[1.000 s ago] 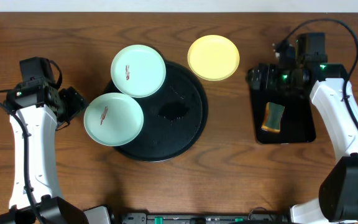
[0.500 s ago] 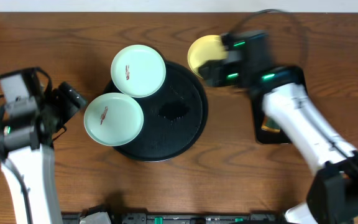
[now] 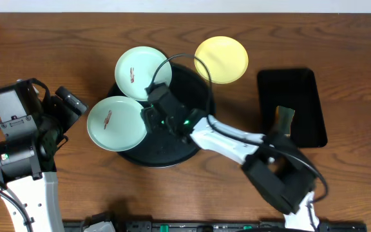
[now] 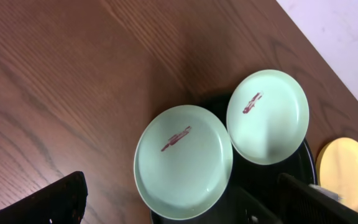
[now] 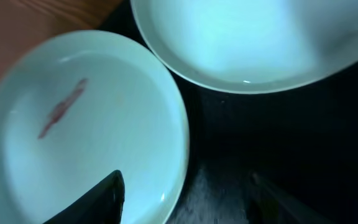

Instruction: Clean dirty plates on tray and stack at the side

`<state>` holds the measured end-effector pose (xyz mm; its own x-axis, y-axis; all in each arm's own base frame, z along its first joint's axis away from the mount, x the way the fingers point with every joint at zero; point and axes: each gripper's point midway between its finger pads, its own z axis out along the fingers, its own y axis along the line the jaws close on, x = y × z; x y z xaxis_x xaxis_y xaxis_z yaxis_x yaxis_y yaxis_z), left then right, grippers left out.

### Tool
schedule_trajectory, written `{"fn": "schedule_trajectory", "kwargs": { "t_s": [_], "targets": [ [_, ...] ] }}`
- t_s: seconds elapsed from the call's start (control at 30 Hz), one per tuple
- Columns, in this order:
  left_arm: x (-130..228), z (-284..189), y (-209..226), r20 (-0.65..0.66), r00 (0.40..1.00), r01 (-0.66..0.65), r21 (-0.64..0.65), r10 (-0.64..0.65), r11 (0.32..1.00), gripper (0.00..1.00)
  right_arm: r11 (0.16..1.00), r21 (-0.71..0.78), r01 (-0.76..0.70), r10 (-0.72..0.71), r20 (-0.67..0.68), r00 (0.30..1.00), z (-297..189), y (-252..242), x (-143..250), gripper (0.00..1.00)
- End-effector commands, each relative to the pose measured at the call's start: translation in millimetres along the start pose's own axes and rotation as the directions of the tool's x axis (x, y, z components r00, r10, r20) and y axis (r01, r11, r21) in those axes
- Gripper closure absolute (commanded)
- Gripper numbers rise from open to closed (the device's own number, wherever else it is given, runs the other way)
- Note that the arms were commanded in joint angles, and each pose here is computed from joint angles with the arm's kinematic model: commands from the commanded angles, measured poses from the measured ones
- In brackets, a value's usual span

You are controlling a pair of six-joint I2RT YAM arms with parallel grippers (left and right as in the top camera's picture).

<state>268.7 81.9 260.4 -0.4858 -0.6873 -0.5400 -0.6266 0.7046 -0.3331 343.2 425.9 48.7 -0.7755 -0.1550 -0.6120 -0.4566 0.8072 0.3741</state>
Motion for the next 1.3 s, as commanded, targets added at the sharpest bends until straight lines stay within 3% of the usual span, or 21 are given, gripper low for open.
{"fn": "schedule_trajectory", "kwargs": {
  "t_s": [0.0, 0.27, 0.43, 0.67, 0.73, 0.9, 1.27],
  "targets": [
    [-4.4, -4.6, -2.3, 0.014, 1.000, 0.006, 0.009, -0.006, 1.000, 0.04, 1.000, 0.017, 0.002, -0.002, 0.018, 1.000, 13.6, 2.8, 8.4, 0.44],
    [-4.4, -4.6, -2.3, 0.014, 1.000, 0.006, 0.009, -0.006, 1.000, 0.04, 1.000, 0.003, 0.026, -0.026, -0.006, 1.000, 23.4, 13.8, 26.5, 0.55],
    [-4.4, -4.6, -2.3, 0.014, 1.000, 0.006, 0.009, -0.006, 1.000, 0.03, 0.997, 0.055, 0.048, -0.049, 0.008, 0.999, 22.7, 15.5, 31.7, 0.70],
    [-4.4, -4.6, -2.3, 0.014, 1.000, 0.006, 0.009, -0.006, 1.000, 0.03, 0.992, 0.110, 0.067, -0.067, 0.004, 0.998, 21.4, 11.9, 38.8, 0.72],
    [-4.4, -4.6, -2.3, 0.014, 1.000, 0.006, 0.009, -0.006, 1.000, 0.03, 0.991, 0.115, 0.068, -0.068, -0.004, 0.998, 21.3, 10.6, 40.5, 0.76],
    [-4.4, -4.6, -2.3, 0.014, 1.000, 0.006, 0.009, -0.006, 1.000, 0.03, 0.990, 0.120, 0.069, -0.068, -0.012, 0.998, 21.1, 9.4, 42.3, 0.99],
    [-4.4, -4.6, -2.3, 0.014, 1.000, 0.006, 0.009, -0.006, 1.000, 0.03, 0.989, 0.137, 0.054, -0.062, 0.059, 0.996, -1.4, 12.9, 13.0, 0.99]
  ]
}}
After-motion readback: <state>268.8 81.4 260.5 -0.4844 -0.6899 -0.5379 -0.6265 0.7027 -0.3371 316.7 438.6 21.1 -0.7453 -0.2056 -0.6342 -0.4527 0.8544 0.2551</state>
